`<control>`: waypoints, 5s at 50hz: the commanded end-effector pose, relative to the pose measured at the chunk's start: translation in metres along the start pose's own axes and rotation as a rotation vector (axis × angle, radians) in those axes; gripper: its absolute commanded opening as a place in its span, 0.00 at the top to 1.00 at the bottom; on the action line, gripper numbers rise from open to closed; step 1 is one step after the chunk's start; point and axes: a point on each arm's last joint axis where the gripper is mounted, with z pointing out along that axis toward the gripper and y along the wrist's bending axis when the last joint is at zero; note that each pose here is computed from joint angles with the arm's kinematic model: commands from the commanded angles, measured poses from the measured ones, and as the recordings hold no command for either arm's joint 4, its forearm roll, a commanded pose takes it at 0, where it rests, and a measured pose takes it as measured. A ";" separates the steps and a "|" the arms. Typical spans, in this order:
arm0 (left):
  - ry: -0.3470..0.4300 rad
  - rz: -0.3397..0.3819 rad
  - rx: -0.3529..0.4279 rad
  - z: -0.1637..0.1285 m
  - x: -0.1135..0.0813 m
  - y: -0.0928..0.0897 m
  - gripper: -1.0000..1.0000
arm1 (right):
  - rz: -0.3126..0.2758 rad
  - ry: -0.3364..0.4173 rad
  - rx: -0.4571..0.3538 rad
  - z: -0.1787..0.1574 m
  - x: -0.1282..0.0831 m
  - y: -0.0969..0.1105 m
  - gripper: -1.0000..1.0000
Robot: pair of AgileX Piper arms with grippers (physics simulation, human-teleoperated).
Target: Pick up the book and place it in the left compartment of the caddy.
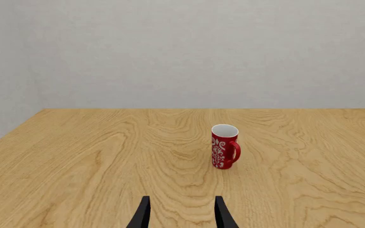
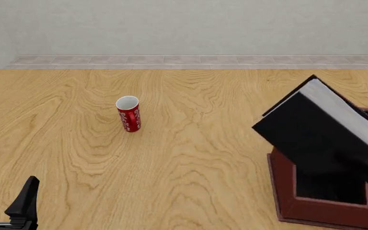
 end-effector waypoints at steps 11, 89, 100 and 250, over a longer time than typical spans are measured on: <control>0.000 0.000 0.000 0.000 0.000 0.000 0.00 | 0.190 -0.055 0.218 -0.065 0.000 0.000 1.00; 0.000 0.000 0.000 0.000 0.000 0.000 0.00 | 0.561 -0.051 0.578 -0.069 0.032 0.023 1.00; 0.000 0.000 0.000 0.000 0.000 0.000 0.00 | 0.592 -0.069 0.633 -0.067 0.033 0.024 1.00; 0.000 0.000 0.000 0.000 0.000 0.000 0.00 | 0.621 0.179 0.664 0.066 0.154 -0.016 1.00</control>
